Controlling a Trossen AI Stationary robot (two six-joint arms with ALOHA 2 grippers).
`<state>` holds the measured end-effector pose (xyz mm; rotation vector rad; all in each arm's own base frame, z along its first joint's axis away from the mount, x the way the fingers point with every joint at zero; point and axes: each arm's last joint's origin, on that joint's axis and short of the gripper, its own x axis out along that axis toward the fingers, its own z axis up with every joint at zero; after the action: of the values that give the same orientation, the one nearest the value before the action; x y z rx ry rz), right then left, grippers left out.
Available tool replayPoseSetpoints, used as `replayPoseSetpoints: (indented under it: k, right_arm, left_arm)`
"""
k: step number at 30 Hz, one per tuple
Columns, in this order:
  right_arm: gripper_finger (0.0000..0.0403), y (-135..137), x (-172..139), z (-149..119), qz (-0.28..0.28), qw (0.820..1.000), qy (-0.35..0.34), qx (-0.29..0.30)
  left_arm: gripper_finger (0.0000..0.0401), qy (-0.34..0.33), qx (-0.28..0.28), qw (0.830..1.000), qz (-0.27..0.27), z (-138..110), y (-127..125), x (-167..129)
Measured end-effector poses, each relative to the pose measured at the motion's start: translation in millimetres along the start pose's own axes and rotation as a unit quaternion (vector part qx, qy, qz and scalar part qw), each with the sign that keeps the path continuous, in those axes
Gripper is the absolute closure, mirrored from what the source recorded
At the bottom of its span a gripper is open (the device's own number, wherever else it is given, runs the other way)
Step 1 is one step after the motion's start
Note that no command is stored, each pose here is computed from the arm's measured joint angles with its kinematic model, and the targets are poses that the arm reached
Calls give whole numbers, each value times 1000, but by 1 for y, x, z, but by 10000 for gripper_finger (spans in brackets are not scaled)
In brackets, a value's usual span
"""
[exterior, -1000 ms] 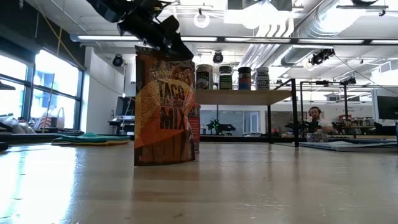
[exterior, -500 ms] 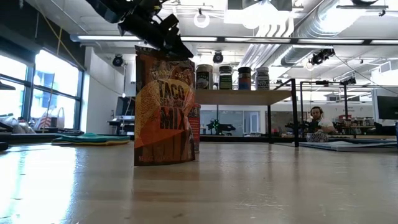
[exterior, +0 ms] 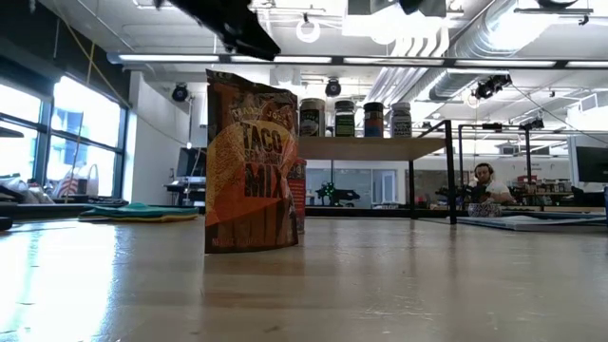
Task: Shelf spices
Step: Put the red spice can on the shelf
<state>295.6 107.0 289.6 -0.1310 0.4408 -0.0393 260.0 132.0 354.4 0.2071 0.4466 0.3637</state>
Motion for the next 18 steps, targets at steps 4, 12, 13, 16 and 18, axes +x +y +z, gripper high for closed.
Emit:
replayPoseSetpoints:
  k: [4, 12, 13, 16, 18]
  right_arm:
    - [402, -1, 8, -28, -5, 1000, 18, 4]
    - [402, -11, 19, -74, 4, 993, -62, 100]
    - [402, -12, 19, -78, 12, 992, -69, 103]
    - [390, -14, 19, -88, 11, 992, -66, 104]
    - [370, -14, 22, -91, 8, 993, -62, 105]
  left_arm:
    - [144, 32, 10, 999, -21, -6, -34, -22]
    - [144, 74, -2, 996, -52, -58, -106, -50]
    - [144, 74, -10, 995, -64, -65, -114, -52]
    - [144, 70, -33, 992, -103, -83, -139, -57]
    - [144, 67, -50, 988, -126, -94, -154, -58]
